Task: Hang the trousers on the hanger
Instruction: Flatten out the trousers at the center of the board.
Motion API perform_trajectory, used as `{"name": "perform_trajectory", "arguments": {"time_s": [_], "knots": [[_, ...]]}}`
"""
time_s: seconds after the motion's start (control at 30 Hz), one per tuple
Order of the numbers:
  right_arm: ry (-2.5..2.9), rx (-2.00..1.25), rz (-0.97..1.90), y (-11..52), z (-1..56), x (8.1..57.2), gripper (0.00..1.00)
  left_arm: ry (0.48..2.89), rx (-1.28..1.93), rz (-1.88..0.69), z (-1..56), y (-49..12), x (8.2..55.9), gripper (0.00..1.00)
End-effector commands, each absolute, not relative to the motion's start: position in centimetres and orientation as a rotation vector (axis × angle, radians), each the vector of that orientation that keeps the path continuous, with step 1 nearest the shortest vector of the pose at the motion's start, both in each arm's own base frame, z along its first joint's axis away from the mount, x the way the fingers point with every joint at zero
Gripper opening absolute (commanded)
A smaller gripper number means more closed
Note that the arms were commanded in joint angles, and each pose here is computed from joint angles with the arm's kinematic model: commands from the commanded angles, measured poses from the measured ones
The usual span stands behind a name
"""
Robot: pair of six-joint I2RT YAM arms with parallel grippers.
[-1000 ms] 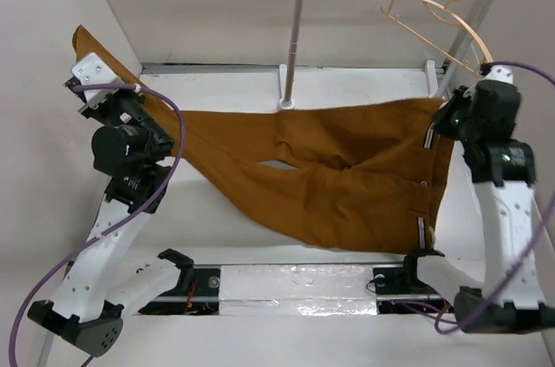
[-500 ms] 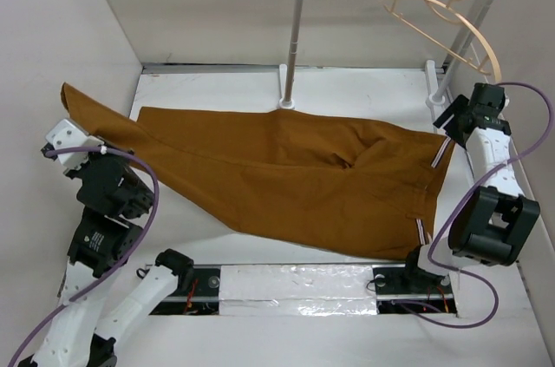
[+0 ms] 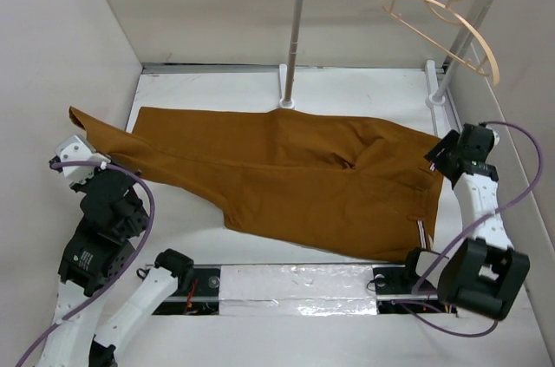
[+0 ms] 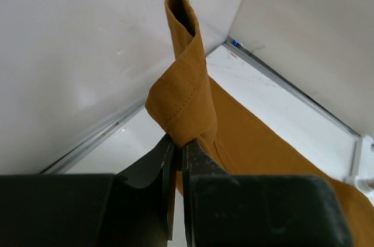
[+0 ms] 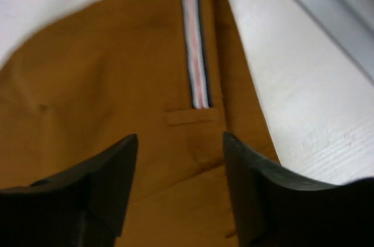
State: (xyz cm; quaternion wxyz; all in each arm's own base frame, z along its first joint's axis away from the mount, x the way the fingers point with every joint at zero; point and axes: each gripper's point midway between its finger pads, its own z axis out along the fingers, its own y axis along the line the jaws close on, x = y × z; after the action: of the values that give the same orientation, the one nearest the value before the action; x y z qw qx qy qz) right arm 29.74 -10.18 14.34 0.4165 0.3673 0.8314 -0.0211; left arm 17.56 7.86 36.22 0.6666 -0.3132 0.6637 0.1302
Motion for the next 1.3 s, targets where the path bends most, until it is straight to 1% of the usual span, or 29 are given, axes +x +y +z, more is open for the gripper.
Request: {"name": "perform_trajectory", "arguments": {"time_s": [0.0,0.03,0.07,0.17,0.27,0.3,0.33,0.37,0.4,0.5,0.53,0.6,0.67,0.7,0.73,0.8,0.83,0.9,0.93,1.0,1.03,1.1,1.13,1.17,1.2,1.27], "knots": [[2.165,1.029,0.012,-10.8,11.1,28.7,0.74,1.532,-0.680,0.180,36.1,6.8,17.0,0.00],[2.202,1.056,0.012,-10.9,9.9,28.5,0.82,1.522,-0.673,0.152,36.4,6.8,16.6,0.00],[2.225,1.062,0.057,-10.4,9.4,28.4,0.83,1.519,-0.664,0.144,36.5,6.7,16.6,0.00],[2.269,1.058,0.132,-9.4,8.0,28.2,0.83,1.522,-0.651,0.118,36.7,6.4,16.5,0.00],[2.301,1.060,0.139,-9.2,6.9,28.1,0.76,1.526,-0.633,0.080,37.0,5.9,16.7,0.00],[2.311,1.060,0.147,-9.1,6.7,28.1,0.72,1.523,-0.627,0.065,37.1,5.7,16.7,0.00],[2.317,1.054,0.176,-8.8,6.4,28.3,0.53,1.512,-0.629,0.051,37.3,5.7,16.6,0.00],[2.324,1.056,0.189,-8.8,5.9,28.7,0.48,1.512,-0.626,0.047,37.4,5.6,16.6,0.00],[2.320,1.068,0.197,-8.8,5.7,29.0,0.46,1.514,-0.623,0.043,37.4,5.5,16.7,0.00],[2.318,1.097,0.208,-9.4,4.6,30.4,0.21,1.517,-0.622,0.034,37.5,5.4,16.6,0.00],[2.309,1.085,0.235,-9.4,4.6,31.3,0.09,1.517,-0.623,0.032,37.7,5.5,16.4,0.00],[2.312,1.093,0.274,-9.7,4.0,33.0,0.00,1.518,-0.627,0.025,37.8,5.5,16.3,0.00],[2.319,1.011,0.316,-8.6,4.5,35.5,0.00,1.529,-0.630,0.023,37.8,5.6,16.0,0.00],[2.298,0.945,0.312,-8.8,5.9,37.6,0.00,1.534,-0.638,0.005,37.8,5.4,15.9,0.00],[2.323,0.934,0.279,-8.9,5.3,38.5,0.00,1.553,-0.631,0.006,37.4,5.3,15.9,0.00],[2.341,0.855,0.284,-8.1,5.9,40.5,0.00,1.566,-0.637,0.000,37.0,5.2,15.7,0.00],[2.320,0.843,0.291,-8.6,6.7,42.3,0.00,1.574,-0.644,-0.003,36.7,5.2,15.6,0.00],[2.293,0.801,0.334,-8.1,7.8,44.2,0.00,1.577,-0.648,-0.013,36.7,5.2,15.5,0.00],[2.262,0.758,0.380,-7.5,9.3,45.7,0.00,1.586,-0.645,-0.013,36.6,5.1,15.4,0.00],[2.260,0.754,0.384,-7.3,9.8,46.4,0.00,1.590,-0.641,-0.022,36.7,5.0,15.3,0.00],[2.256,0.743,0.397,-7.1,10.2,46.4,0.18,1.600,-0.637,-0.023,36.6,4.9,15.4,0.00],[2.237,0.701,0.427,-6.0,11.9,45.6,0.44,1.601,-0.629,-0.049,36.8,4.5,15.4,0.00],[2.227,0.691,0.424,-5.8,12.6,44.8,0.62,1.595,-0.627,-0.065,37.0,4.3,15.4,0.00],[2.248,0.703,0.417,-5.4,11.9,43.0,0.67,1.595,-0.623,-0.079,37.0,4.2,15.5,0.00],[2.178,0.688,0.398,-5.8,15.0,41.7,0.71,1.597,-0.618,-0.095,37.0,3.9,15.5,0.00],[2.169,0.761,0.316,-6.8,15.5,38.1,0.72,1.599,-0.602,-0.147,37.1,3.1,15.6,0.00]]}}
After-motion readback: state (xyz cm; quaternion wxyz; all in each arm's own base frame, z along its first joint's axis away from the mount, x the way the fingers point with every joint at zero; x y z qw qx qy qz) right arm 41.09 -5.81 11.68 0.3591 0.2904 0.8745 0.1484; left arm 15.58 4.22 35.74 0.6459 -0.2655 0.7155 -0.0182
